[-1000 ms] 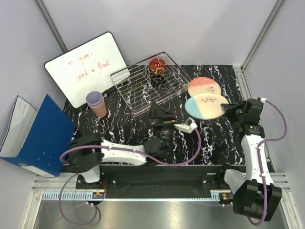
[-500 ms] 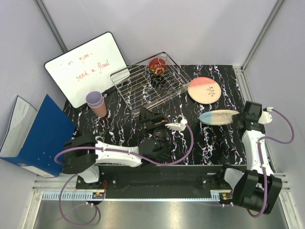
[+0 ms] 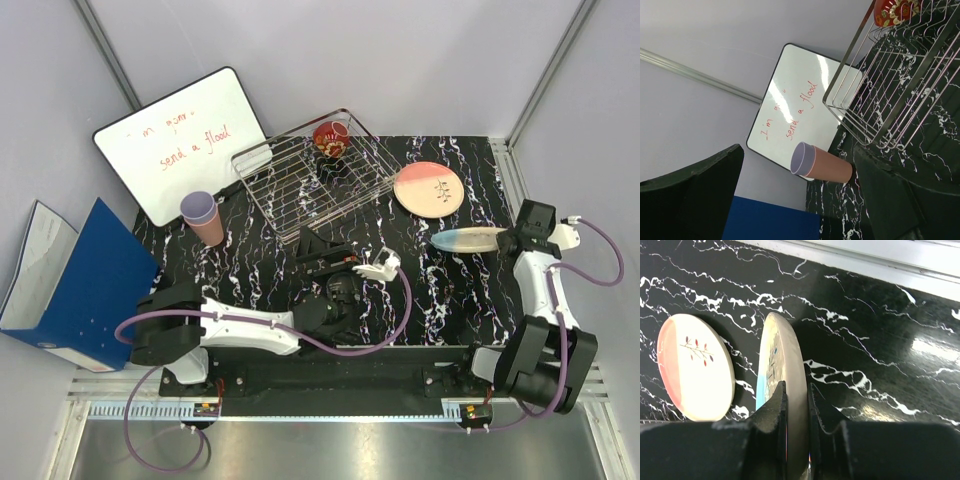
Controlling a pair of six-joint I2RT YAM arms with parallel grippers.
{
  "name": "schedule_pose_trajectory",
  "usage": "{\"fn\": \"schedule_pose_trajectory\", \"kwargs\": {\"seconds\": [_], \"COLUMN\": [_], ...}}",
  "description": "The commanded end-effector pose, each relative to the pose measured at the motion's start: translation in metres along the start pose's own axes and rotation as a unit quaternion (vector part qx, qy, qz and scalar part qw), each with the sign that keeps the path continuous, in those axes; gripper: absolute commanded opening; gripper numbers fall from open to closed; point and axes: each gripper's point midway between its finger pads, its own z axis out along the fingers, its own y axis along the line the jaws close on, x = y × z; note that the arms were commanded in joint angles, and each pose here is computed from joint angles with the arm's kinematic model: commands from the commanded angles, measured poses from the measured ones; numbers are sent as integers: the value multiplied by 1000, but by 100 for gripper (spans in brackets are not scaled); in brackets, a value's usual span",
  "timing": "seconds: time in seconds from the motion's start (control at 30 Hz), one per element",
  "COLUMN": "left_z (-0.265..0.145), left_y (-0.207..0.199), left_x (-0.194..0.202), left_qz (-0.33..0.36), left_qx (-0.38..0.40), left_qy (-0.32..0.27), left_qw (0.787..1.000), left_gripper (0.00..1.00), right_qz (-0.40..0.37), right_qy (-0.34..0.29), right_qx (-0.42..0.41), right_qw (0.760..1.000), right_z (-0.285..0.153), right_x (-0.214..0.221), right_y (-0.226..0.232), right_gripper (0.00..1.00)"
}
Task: Unload the mixed dishes from the dish rack
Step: Place the plate at the center of the board.
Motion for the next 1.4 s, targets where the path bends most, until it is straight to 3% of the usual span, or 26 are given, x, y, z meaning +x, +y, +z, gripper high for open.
{"fn": "schedule_pose_trajectory", "kwargs": {"seconds": [0.0, 0.47, 1.07, 1.37], "left_z": [-9, -16, -28, -37], "left_y": [8, -2, -12, -21], "left_x": [19, 9, -8, -9], "left_qz": [-198, -175, -165, -160], "left_qx": [6, 16, 31, 42], "left_qy": [70, 63, 51, 51], "left_qw": [978, 982, 984, 985], "left_gripper": [99, 99, 99, 99], "right_qz": [-20, -66, -22, -36], "right_qy": [-16, 100, 187, 213], "right_qx": [28, 135, 56, 82], "right_qw": [999, 984, 980, 973], "right_z": [10, 60, 26, 35], "right_x": [-10, 42, 87, 113], "right_y": [-5, -57, -55, -85], "right_gripper": [0, 0, 0, 17]}}
